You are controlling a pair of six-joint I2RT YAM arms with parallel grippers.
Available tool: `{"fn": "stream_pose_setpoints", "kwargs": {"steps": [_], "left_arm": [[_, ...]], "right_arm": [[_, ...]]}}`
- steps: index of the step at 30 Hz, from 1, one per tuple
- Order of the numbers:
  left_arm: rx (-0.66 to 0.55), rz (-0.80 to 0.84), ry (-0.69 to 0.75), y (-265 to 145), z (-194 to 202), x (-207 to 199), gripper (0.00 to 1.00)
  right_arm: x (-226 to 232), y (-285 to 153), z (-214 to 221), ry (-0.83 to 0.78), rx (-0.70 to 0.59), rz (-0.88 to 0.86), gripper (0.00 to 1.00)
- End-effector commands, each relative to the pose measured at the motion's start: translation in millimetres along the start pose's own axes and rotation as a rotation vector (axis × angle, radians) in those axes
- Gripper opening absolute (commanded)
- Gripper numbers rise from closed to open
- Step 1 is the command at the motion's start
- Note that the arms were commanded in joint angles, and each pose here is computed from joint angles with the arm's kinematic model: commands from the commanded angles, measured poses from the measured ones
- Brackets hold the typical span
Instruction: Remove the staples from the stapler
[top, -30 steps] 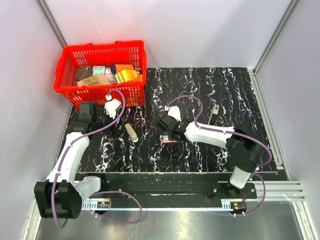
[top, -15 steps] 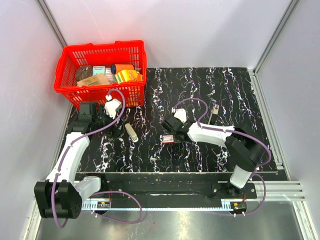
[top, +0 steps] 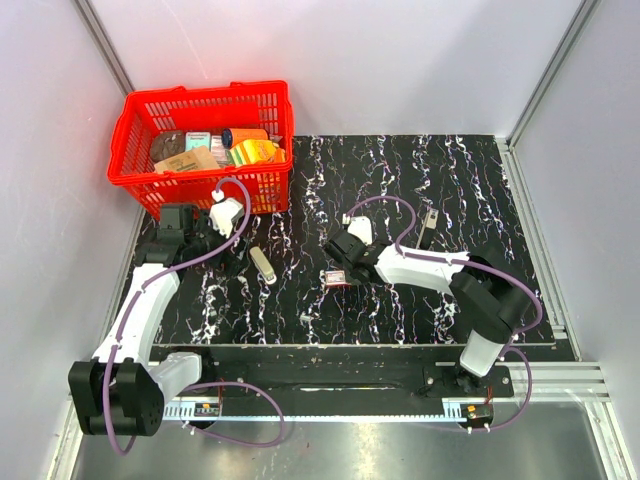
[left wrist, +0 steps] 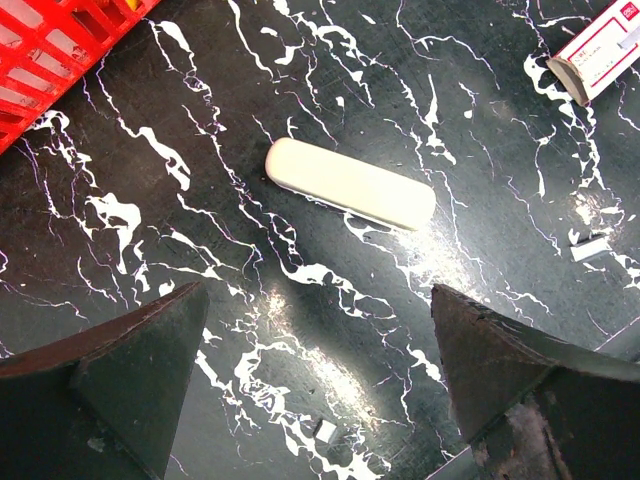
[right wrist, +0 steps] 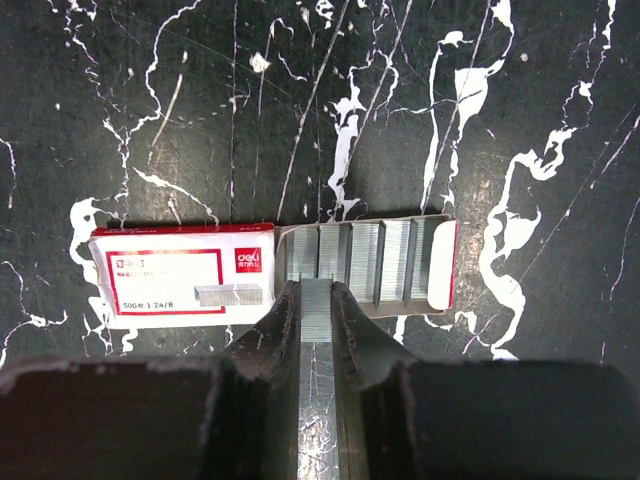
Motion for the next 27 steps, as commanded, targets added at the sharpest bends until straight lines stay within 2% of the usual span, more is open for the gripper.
{"fn": "stream_pose_setpoints", "kwargs": {"steps": [1, 6, 14, 27], "left_arm": [[-0.061, -0.002, 0.022, -5, -19, 6, 0.99], [-0.063, -0.004, 0.026, -5, -20, 6, 0.99], [-0.069, -0.008, 0.032, -7, -21, 5, 0.99], [-0.068, 0.0, 0.032, -7, -21, 4, 0.99]], "right_arm": [[11, -8, -16, 0.034, -0.041, -0.049, 0.12], [10, -4, -15, 0.035, -0.038, -0.038, 0.13], [10, -2, -15, 0.035, -0.025, -0.04, 0.27], [15, -16, -24, 0.052, -0.039, -0.089, 0.29]]}}
Point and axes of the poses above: each gripper's point midway between its finger pads, its own y axis out along the fingers, its own x axis along the line the jaws close on, z = x × y, the point moved 1 cm from there along -y, back along the fingers, and after that the axes turned 15 degrees about y, right-handed, at the moved point
